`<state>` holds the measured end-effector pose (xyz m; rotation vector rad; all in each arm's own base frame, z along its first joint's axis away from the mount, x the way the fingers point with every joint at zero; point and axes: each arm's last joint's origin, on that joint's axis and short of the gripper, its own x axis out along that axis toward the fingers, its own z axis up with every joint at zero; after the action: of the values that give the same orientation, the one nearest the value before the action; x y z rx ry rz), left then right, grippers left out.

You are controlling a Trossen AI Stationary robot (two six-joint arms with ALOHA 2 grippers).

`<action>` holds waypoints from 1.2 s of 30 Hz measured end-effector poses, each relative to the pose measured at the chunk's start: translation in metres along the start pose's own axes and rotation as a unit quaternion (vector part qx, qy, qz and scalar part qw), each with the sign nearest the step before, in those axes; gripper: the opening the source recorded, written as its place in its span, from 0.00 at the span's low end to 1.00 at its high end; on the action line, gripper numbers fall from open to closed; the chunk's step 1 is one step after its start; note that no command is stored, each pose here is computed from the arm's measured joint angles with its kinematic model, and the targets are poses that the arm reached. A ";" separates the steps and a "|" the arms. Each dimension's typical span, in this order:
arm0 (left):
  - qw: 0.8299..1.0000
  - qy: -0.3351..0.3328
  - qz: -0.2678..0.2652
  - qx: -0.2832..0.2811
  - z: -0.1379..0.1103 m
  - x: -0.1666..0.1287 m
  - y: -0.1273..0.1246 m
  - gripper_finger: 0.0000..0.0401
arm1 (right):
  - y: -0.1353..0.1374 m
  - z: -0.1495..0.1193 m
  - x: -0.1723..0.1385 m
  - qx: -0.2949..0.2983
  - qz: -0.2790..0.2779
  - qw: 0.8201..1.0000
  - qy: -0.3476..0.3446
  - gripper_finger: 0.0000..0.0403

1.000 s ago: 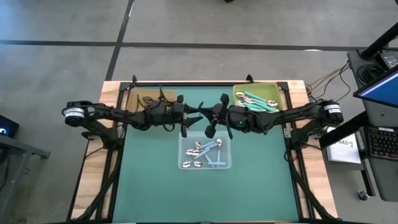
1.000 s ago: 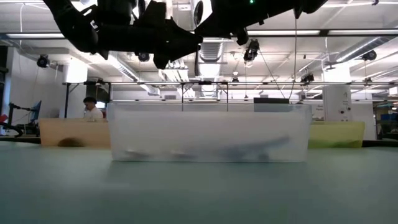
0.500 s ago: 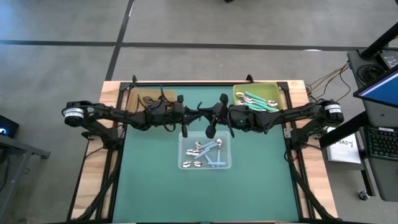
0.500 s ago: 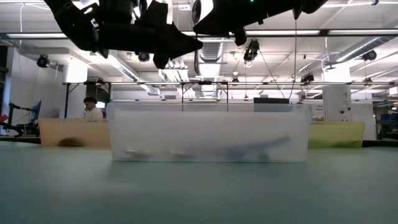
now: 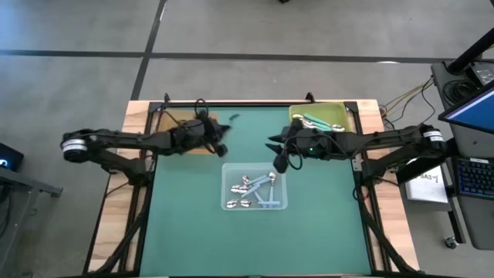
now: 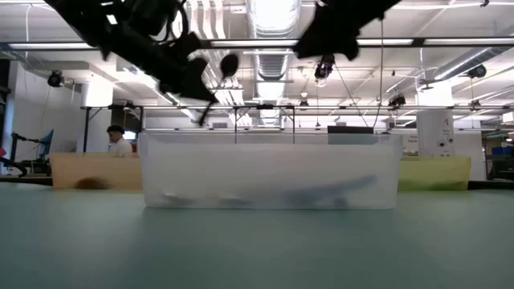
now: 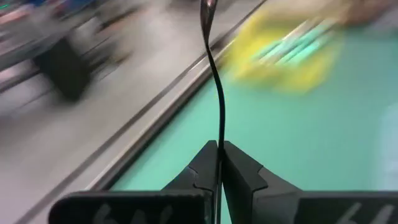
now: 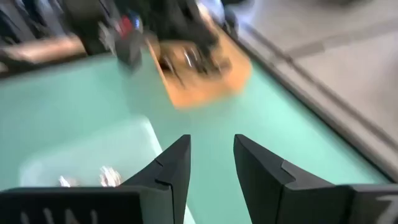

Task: Sort silverware by color (type)
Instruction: Put the black spoon into the orange bin, then return to Home Position

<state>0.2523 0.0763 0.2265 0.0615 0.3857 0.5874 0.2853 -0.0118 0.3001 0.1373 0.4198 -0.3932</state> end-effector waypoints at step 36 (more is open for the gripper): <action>0.966 0.210 -0.095 -0.116 -0.041 -0.041 0.072 0.32 | -0.052 -0.104 -0.030 0.013 -0.031 0.990 0.138 0.23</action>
<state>0.1680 0.1117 0.2144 -0.3277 0.7238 0.4499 0.2006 -0.0272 0.2163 0.2057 0.6927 -0.4433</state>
